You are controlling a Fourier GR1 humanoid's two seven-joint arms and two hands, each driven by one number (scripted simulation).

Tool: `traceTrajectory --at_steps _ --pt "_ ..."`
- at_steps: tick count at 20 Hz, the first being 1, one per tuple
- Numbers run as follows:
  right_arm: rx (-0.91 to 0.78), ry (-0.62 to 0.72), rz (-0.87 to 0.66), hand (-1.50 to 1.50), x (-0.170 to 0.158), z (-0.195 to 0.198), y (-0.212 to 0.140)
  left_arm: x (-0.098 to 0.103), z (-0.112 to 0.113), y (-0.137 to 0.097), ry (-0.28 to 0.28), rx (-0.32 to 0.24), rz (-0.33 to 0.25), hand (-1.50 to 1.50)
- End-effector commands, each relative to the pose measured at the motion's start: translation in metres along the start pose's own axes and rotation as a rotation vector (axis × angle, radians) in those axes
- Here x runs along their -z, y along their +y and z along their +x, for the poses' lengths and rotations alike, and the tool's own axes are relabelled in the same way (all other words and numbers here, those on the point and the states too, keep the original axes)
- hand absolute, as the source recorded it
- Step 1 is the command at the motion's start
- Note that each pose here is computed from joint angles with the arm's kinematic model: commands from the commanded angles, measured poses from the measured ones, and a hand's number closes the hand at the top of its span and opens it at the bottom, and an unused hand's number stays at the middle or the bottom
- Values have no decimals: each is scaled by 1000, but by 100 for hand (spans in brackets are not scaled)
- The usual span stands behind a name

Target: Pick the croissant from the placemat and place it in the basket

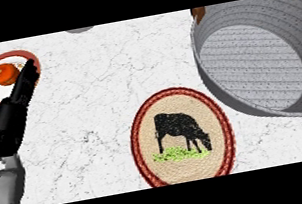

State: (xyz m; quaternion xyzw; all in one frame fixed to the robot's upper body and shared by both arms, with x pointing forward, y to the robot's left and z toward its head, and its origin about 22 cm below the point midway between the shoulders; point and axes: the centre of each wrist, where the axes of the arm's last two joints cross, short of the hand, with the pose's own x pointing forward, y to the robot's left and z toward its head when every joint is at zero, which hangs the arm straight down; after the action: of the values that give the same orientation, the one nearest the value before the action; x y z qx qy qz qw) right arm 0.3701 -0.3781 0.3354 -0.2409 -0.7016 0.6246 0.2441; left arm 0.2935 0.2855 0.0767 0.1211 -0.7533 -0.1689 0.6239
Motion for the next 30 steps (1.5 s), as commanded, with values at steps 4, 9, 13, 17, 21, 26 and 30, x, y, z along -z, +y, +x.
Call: traceTrajectory --at_steps 4,9,13,17,21,26,30 --pt "-24 -80 138 -150 6 -13 19 -11 -4 3 0 8 -8 0" --pt "47 -112 193 -150 17 -9 8 -8 -15 4 -8 15 9 0" --pt "166 -155 141 -150 5 -17 12 -9 -14 4 4 6 14 0" --pt "431 -167 17 -150 20 -21 28 -8 -5 2 -10 -10 5 0" --pt "611 -89 -168 -150 8 -36 19 -5 -1 4 -1 1 -7 0" --pt "753 56 -321 -150 -19 -50 -19 -1 4 -6 -31 -6 -17 0" --pt "807 130 -434 -150 -48 -59 -30 5 5 -9 -42 -10 -21 0"
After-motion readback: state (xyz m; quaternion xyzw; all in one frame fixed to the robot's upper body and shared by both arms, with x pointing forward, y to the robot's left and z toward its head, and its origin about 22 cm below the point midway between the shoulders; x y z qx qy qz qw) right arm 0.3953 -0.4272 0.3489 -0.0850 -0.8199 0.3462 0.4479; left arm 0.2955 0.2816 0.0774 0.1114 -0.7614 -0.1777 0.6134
